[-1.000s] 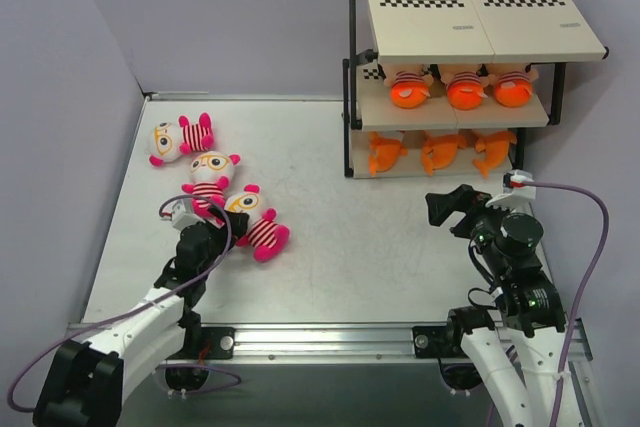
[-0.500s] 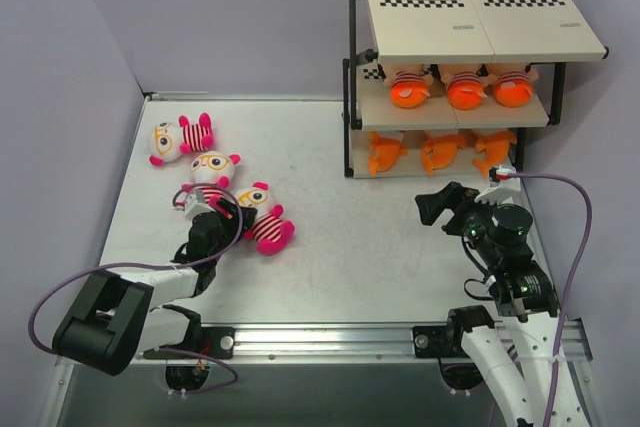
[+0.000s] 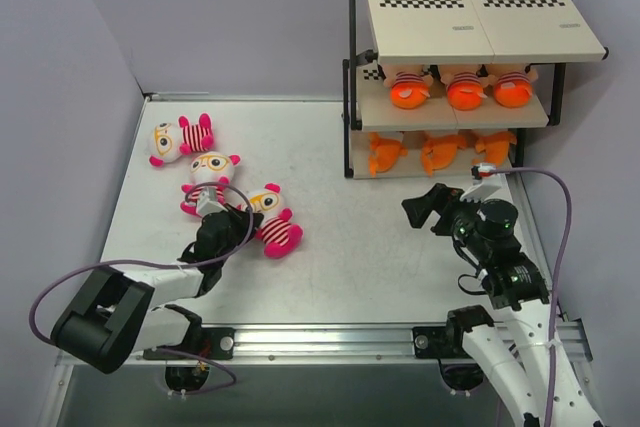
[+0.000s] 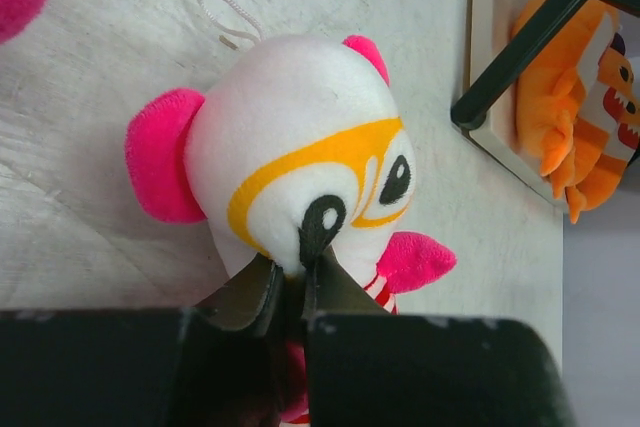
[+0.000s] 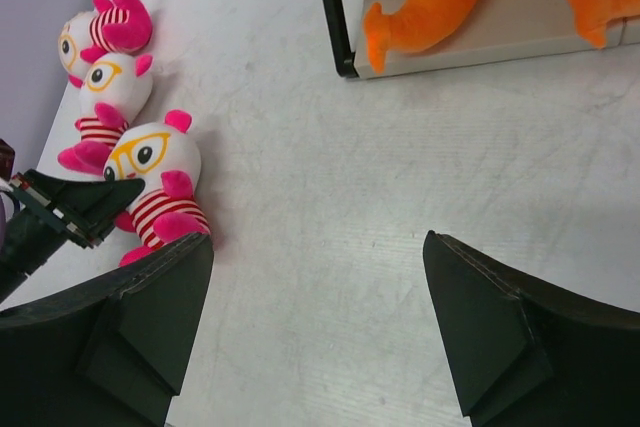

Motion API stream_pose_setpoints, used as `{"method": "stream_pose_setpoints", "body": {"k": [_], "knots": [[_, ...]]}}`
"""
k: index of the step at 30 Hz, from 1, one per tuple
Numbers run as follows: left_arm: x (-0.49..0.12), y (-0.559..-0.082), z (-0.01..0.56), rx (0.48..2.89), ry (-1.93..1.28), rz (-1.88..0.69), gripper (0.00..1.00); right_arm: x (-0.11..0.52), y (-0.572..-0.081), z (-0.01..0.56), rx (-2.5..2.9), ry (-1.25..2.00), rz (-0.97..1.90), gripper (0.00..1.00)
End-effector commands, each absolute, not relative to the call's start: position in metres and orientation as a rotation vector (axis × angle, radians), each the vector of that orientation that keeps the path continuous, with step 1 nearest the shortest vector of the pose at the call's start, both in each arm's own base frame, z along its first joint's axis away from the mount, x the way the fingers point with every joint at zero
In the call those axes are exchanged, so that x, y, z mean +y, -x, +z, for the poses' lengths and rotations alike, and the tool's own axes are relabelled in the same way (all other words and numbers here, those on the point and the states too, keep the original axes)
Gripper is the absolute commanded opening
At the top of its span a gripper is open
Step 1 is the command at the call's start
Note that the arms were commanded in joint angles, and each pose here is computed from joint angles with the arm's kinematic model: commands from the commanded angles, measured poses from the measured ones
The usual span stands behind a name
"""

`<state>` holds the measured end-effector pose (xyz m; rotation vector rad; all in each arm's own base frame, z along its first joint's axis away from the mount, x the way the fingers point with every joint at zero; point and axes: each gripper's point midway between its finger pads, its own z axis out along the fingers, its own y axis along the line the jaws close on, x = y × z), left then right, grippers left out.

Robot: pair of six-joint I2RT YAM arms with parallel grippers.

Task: Place and organize the stuffed toys onto the shelf
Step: Grab a stuffed toy with the left arm, then pass the stuffed toy from the left arm to the right

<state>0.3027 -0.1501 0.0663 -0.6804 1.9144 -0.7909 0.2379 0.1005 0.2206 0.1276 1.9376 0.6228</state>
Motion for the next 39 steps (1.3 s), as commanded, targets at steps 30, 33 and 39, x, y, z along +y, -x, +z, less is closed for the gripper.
{"method": "stream_pose_setpoints", "body": {"k": [30, 33, 39], "knots": [[-0.188, -0.288, 0.231, 1.661, 0.671, -1.025, 0.03, 0.291, -0.228, 0.226, 1.862, 0.151, 1.092, 0.85], [-0.195, -0.286, 0.239, 1.652, 0.654, -1.029, 0.03, 0.301, -0.229, 0.228, 1.856, 0.159, 1.084, 0.85], [-0.21, -0.281, 0.253, 1.648, 0.591, -1.022, 0.03, 0.313, -0.232, 0.235, 1.837, 0.172, 1.092, 0.84]]}}
